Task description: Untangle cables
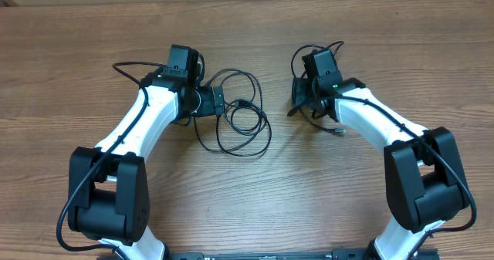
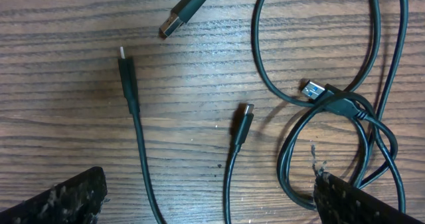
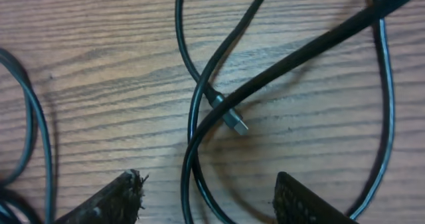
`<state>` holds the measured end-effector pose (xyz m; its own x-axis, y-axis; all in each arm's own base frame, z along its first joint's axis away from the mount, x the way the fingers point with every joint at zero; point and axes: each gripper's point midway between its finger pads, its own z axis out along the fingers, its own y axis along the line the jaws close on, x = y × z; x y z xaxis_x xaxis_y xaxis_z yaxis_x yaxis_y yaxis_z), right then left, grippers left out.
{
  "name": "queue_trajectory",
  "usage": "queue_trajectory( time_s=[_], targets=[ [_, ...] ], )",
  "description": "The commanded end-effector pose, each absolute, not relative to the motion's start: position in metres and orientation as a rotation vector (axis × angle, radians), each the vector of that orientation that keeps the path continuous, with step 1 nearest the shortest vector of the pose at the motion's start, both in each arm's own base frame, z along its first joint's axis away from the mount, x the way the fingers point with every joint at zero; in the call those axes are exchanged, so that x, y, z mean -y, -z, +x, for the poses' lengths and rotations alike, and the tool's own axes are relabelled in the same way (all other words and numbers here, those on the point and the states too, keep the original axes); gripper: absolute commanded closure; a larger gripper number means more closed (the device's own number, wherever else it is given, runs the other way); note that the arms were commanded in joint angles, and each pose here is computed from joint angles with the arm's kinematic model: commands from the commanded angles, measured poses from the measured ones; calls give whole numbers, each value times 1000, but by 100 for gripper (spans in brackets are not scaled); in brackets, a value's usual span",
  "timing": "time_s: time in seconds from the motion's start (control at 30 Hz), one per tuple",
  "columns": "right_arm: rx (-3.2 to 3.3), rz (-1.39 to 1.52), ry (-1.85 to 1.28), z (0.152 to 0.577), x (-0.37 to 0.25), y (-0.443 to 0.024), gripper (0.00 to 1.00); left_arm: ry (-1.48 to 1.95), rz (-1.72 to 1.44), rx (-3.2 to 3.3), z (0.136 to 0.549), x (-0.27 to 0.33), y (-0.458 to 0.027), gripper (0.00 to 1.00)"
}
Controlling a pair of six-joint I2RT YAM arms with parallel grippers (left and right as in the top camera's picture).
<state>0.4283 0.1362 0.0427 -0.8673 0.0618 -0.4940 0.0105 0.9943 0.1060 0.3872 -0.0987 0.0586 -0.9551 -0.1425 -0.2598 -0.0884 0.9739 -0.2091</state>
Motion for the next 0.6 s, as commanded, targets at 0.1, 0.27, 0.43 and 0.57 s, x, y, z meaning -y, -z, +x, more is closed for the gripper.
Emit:
queue_trajectory(
  time_s=[0.1,0.27,0.43,0.57],
  targets=[
    [-2567,12,-150,430,-136,-32,43,268,-153,-2846,386,99,-58,1],
    [-2526,15,-166,433,-137,-28,48,268,-153,-2846,386,99,-58,0],
    [-2532,15,-163,429,-135,-22,52,268,-153,-2846,386,99,-58,1],
    [-2540,13,-159,429,-136,-15,52,268,-153,-2846,386,99,-58,0]
  ],
)
